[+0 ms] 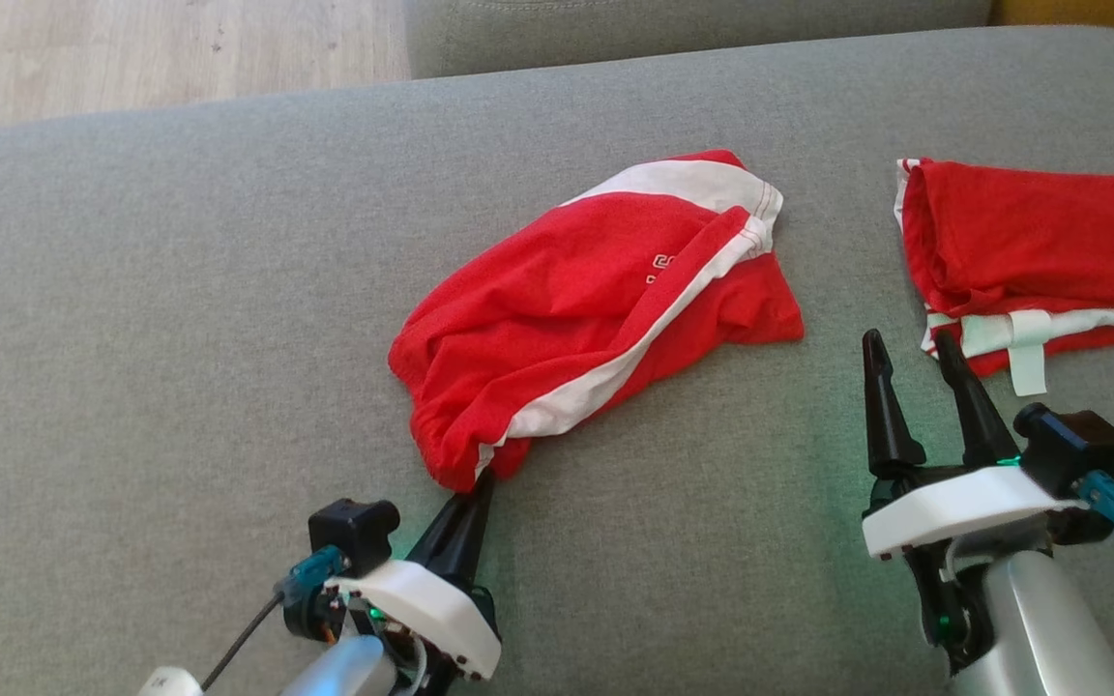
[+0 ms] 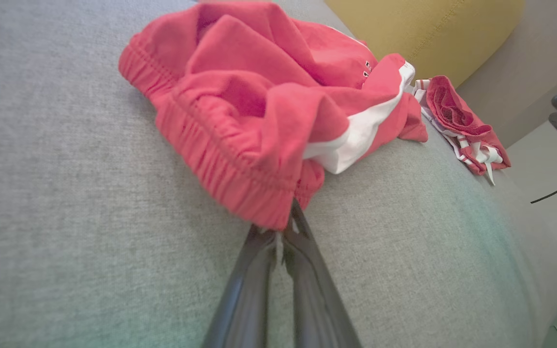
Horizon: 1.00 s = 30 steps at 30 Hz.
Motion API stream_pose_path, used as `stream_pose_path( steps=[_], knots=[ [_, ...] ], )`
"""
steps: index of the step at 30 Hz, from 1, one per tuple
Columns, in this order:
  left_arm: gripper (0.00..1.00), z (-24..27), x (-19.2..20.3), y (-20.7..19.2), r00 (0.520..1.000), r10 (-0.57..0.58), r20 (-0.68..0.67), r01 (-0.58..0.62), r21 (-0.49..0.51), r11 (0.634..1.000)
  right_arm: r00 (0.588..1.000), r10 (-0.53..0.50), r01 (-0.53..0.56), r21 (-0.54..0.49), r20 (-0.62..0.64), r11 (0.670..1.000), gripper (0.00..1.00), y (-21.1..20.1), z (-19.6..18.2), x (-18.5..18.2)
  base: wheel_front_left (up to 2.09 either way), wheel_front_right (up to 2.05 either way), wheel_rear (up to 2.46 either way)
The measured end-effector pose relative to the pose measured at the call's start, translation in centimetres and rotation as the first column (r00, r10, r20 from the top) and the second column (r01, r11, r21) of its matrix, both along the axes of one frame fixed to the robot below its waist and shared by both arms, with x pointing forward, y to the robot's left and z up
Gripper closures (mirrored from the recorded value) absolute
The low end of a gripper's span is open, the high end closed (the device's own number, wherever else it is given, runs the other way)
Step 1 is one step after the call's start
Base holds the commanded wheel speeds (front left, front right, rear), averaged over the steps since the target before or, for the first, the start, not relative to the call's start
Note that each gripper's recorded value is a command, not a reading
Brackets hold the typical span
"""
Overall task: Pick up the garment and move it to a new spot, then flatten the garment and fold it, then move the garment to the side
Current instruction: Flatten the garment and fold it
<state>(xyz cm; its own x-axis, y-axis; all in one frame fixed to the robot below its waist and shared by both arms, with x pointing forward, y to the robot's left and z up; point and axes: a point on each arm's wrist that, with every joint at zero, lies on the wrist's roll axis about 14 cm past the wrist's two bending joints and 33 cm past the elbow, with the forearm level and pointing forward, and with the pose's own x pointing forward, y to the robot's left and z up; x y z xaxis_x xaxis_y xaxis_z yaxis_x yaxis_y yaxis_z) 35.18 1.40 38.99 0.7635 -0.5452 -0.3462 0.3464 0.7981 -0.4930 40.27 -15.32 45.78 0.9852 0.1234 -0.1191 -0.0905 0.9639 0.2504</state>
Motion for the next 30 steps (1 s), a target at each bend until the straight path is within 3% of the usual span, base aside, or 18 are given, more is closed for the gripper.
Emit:
stream_pose_path(
  steps=[16, 30],
  knots=[
    [1.0, 2.8, 0.7, 4.2, 0.99, 0.033, 0.139, -0.045, 0.085, 0.995, 0.999, 0.049, -0.049, -0.063, 0.002, 0.997, 0.0, 1.2, 0.9, 1.5, 0.0, 0.0, 0.0],
    [1.0, 4.3, 0.7, 6.4, 0.984, 0.036, 0.176, -0.062, 0.145, 0.987, 0.966, 0.176, -0.208, -0.163, -0.192, 0.964, 0.0, 5.0, -1.6, 5.3, 0.0, 0.0, 0.0]
  ],
)
